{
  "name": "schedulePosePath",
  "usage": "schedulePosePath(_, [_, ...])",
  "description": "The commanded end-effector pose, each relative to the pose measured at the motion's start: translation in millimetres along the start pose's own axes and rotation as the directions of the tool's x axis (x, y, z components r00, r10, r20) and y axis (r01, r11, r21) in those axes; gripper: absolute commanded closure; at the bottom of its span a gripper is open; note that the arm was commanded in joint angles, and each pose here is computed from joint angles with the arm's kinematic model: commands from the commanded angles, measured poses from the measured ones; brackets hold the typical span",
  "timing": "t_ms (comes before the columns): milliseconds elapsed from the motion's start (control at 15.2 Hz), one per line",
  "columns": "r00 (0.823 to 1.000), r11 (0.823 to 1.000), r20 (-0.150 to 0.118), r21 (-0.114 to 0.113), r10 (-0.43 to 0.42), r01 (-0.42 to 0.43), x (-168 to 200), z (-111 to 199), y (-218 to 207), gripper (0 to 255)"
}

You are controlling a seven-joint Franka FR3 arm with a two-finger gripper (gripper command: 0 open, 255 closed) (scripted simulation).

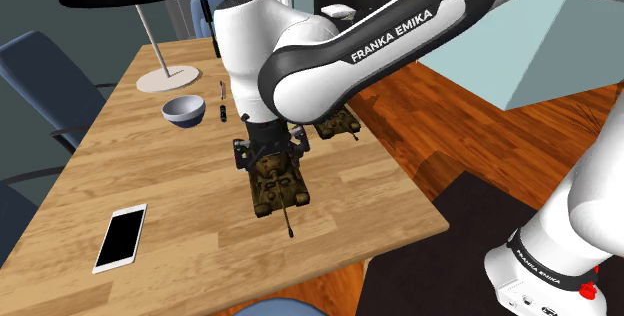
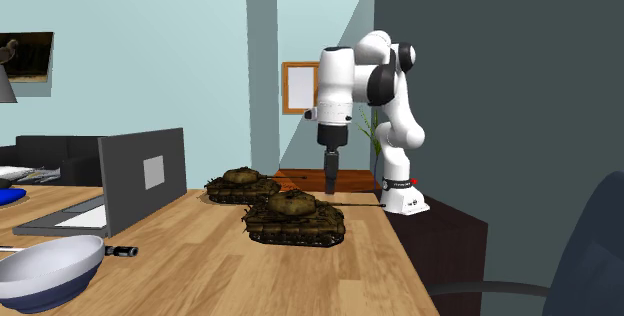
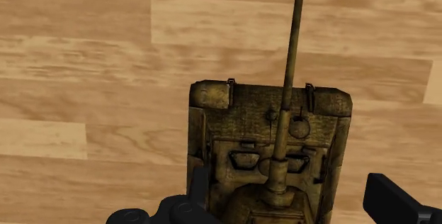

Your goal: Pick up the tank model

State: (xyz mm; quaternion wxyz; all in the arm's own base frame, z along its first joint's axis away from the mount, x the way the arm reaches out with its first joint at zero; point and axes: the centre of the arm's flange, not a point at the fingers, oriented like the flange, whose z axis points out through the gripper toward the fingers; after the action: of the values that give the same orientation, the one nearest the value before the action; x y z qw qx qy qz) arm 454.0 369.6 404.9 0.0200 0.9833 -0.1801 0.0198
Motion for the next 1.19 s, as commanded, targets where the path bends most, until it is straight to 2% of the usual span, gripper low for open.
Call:
schedulePosePath(0, [1.000,1.000,-0.002,0.001,0.003,-0.003,1.7,11.2,-4.3,0])
schedulePosePath(462, [1.000,1.000,-0.002,0.001,0.003,-0.003,0.3,40.6,-5.2,0])
schedulePosePath(528, [1.000,1.000,-0.002,0.001,0.003,-0.003,0.7,40.3,-5.5,255])
schedulePosePath(1122, [1.000,1.000,-0.002,0.001,0.003,-0.003,0.3,40.6,-5.2,255])
